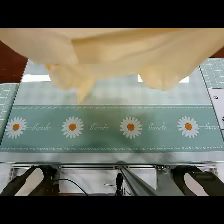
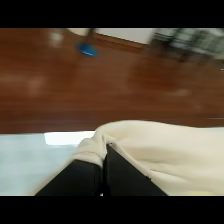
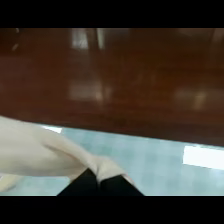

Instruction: Fold the shirts.

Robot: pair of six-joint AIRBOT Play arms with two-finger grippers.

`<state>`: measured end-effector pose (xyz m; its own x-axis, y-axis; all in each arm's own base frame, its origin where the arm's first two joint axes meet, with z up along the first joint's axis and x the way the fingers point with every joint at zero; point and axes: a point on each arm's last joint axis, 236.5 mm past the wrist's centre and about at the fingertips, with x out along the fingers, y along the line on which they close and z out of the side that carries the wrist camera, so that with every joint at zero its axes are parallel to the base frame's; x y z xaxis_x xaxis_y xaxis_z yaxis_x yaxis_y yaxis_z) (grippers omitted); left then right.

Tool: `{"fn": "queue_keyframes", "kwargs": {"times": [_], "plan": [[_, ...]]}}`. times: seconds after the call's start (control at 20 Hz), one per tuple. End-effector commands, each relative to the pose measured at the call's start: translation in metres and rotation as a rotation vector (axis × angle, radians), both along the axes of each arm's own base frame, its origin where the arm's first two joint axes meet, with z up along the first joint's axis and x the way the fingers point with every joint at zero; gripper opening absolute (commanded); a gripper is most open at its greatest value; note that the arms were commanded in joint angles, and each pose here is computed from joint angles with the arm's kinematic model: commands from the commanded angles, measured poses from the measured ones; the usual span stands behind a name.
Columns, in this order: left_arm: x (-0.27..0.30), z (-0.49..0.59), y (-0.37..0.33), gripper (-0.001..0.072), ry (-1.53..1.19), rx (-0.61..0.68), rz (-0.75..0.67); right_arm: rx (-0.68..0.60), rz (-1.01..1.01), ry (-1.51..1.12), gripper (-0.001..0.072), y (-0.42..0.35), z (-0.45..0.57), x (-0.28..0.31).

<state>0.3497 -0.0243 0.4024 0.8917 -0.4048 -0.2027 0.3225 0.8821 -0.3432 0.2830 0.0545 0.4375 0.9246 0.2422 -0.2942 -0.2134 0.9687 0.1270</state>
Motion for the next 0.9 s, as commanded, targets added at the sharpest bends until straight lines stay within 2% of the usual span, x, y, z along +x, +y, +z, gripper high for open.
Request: {"fn": "queue_keyframes", "kwargs": {"times": [0.0,0.1,0.2,0.4,0.6,0.85], "plan": [[-0.082,0.045,0.032,0.0020,-0.085,0.235,0.334,-0.041,-0.101,-0.188,0.0021,-0.020,0.050,-0.092],[-0.127,0.058,0.027,0.0020,-0.142,0.311,0.400,-0.049,-0.144,-0.233,0.0021,-0.029,0.057,-0.125],[-0.166,0.065,0.018,0.0020,-0.195,0.371,0.389,-0.053,-0.193,-0.229,0.0021,-0.040,0.052,-0.146],[-0.208,0.064,0.036,0.0020,-0.213,0.381,0.430,-0.064,-0.243,-0.125,0.0021,-0.051,0.026,-0.159],[-0.176,0.026,0.043,0.0021,-0.053,0.410,0.415,-0.074,-0.196,0.105,0.0021,-0.043,-0.021,-0.142],[-0.089,-0.078,0.011,0.0021,0.267,0.382,0.229,-0.050,-0.048,0.406,0.0021,-0.014,-0.108,-0.072]]}}
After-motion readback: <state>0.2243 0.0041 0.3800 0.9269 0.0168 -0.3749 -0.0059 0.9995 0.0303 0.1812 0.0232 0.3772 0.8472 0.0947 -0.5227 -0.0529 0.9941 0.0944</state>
